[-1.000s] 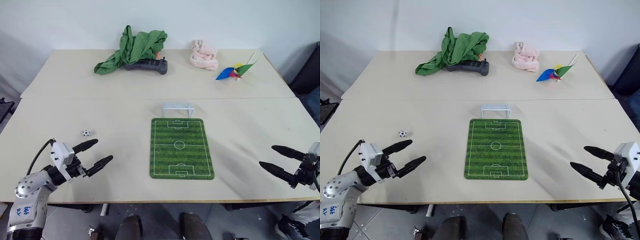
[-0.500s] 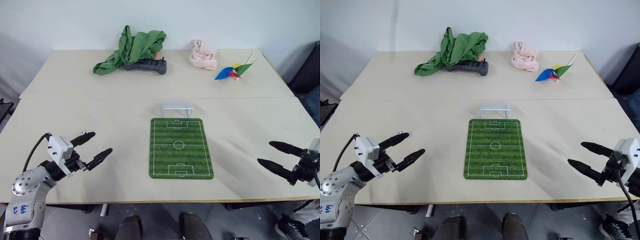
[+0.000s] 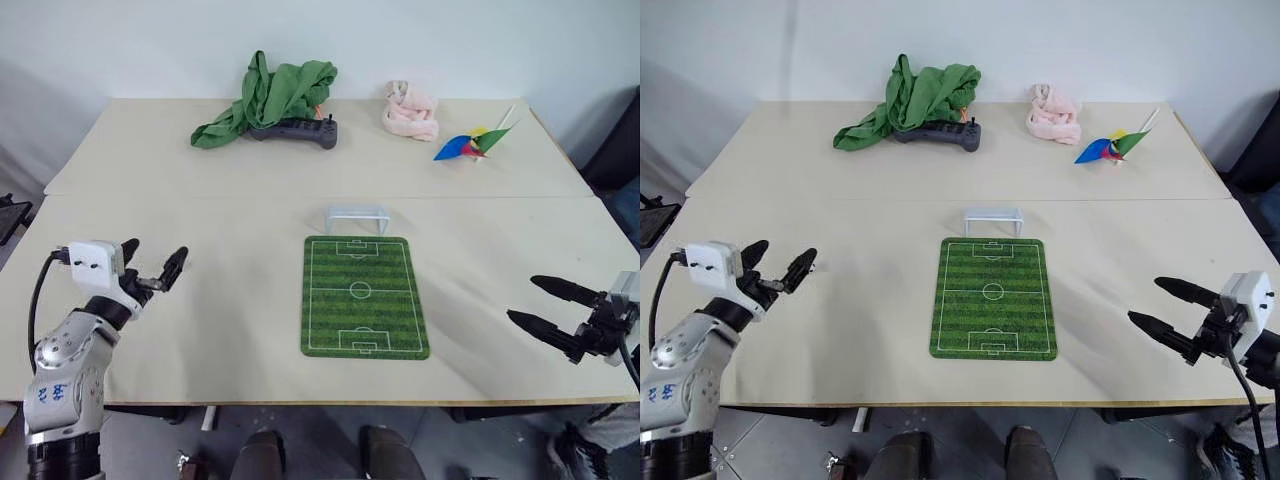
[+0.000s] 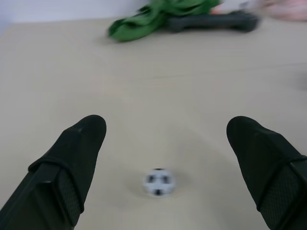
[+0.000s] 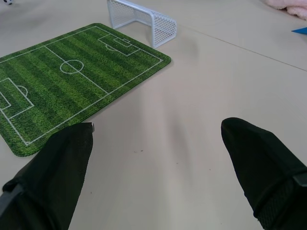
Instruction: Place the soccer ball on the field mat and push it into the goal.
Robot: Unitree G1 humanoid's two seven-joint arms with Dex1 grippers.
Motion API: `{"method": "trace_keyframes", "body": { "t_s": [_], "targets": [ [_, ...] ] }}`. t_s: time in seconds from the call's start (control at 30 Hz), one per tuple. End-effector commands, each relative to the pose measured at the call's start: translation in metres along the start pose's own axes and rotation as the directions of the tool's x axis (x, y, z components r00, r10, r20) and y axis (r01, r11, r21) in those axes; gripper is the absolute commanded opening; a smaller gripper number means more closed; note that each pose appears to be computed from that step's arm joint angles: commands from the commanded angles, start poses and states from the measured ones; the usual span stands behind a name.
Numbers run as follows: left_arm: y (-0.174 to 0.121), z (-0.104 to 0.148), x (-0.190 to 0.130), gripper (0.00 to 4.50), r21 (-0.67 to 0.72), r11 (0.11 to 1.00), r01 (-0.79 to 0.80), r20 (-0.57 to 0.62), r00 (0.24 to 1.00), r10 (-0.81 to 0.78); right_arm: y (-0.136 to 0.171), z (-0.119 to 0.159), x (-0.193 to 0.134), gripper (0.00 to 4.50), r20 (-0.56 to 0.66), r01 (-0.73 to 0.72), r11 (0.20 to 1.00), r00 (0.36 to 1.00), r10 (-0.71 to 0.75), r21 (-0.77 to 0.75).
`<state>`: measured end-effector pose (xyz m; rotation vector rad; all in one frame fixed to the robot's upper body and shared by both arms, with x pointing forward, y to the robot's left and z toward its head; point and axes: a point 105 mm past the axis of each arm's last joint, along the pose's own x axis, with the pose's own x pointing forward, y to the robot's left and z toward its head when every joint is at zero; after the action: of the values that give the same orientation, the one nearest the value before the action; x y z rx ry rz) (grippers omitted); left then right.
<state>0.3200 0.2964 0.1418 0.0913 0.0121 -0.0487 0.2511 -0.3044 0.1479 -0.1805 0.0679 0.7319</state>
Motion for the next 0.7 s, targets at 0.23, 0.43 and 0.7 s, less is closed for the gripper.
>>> {"method": "trace_keyframes", "body": {
  "t_s": [0.23,0.43,0.7],
  "targets": [
    [0.003,-0.037,0.022,4.48,0.041,0.999,0.017,-0.166,0.986,-0.010,0.004,0.007,-0.006,4.50,0.007,0.000,1.000,1.000,0.000,-0.023],
    [0.001,-0.043,0.025,4.09,0.048,0.997,0.055,-0.195,0.980,-0.045,0.002,0.007,-0.010,4.50,-0.008,0.010,1.000,1.000,-0.010,-0.025],
    [-0.005,-0.050,0.017,1.73,0.027,0.994,0.106,-0.236,0.967,-0.097,-0.001,0.007,-0.014,4.50,-0.022,0.016,1.000,1.000,-0.017,-0.025]
  ]
}}
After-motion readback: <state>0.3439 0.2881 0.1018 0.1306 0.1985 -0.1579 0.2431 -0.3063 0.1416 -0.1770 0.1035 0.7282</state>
